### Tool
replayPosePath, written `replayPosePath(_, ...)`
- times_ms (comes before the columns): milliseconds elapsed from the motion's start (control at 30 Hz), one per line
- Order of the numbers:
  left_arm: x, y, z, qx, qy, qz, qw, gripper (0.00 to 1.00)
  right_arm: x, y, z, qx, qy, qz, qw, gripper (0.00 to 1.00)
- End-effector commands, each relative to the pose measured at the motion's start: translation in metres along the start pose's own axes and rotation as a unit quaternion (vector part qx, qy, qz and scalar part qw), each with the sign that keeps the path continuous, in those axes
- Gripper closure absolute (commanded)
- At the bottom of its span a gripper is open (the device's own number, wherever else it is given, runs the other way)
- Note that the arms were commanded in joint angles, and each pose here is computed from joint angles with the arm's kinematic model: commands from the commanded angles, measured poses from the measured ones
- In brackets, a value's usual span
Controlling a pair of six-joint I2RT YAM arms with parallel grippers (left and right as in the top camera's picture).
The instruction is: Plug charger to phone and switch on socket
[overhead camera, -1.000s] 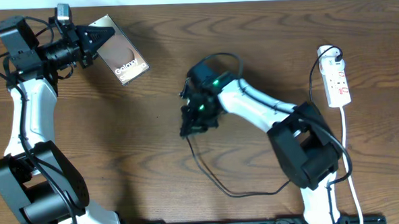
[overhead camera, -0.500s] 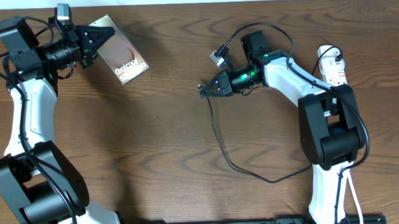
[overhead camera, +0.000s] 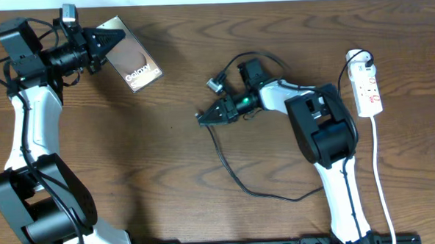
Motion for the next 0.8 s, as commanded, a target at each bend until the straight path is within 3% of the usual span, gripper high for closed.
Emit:
replayPosePath(0,-0.009,-0.003,0.002,0.01,0.028,0.01,1.0,0.93,0.012,0.016,-0.003,0.021,0.016,-0.039,0.999,0.99)
replayPosePath(233,-0.008,-0.003,-0.003,-0.02,0.054,-0.006,0.998,0.92,0.018,0.032,-0.014,0.037,0.017,-0.045,0.998,0.99)
replayPosePath(367,-0.011,-0.003,-0.005,-0.026,0.076,-0.004,0.997,0.93,0.024,0.038,-0.025,0.041,-0.022,-0.049,0.998,0.99)
replayPosePath(567,-0.01,-0.003,-0.008,-0.046,0.073,-0.015,0.996,0.93,0.046,0.051,-0.044,0.047,-0.11,-0.059,0.991,0.99)
replayPosePath(667,-0.011,-0.003,-0.01,-0.054,0.08,-0.017,0.995,0.93,0.083,0.058,-0.057,0.046,-0.227,-0.07,0.97,0.99)
replayPosePath(767,-0.011,-0.003,-0.01,-0.055,0.072,-0.016,0.996,0.93,0.106,0.054,-0.059,0.029,-0.271,-0.072,0.96,0.99)
Point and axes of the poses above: each gripper's point midway between its finger pads, its own y axis out along the fingers, its own x axis along the line the jaws close on, z = x × y, the point moved 10 cm from there along -y, back along the fingers, and after that the axes turned 9 degrees about -y, right-handed, at the moved point
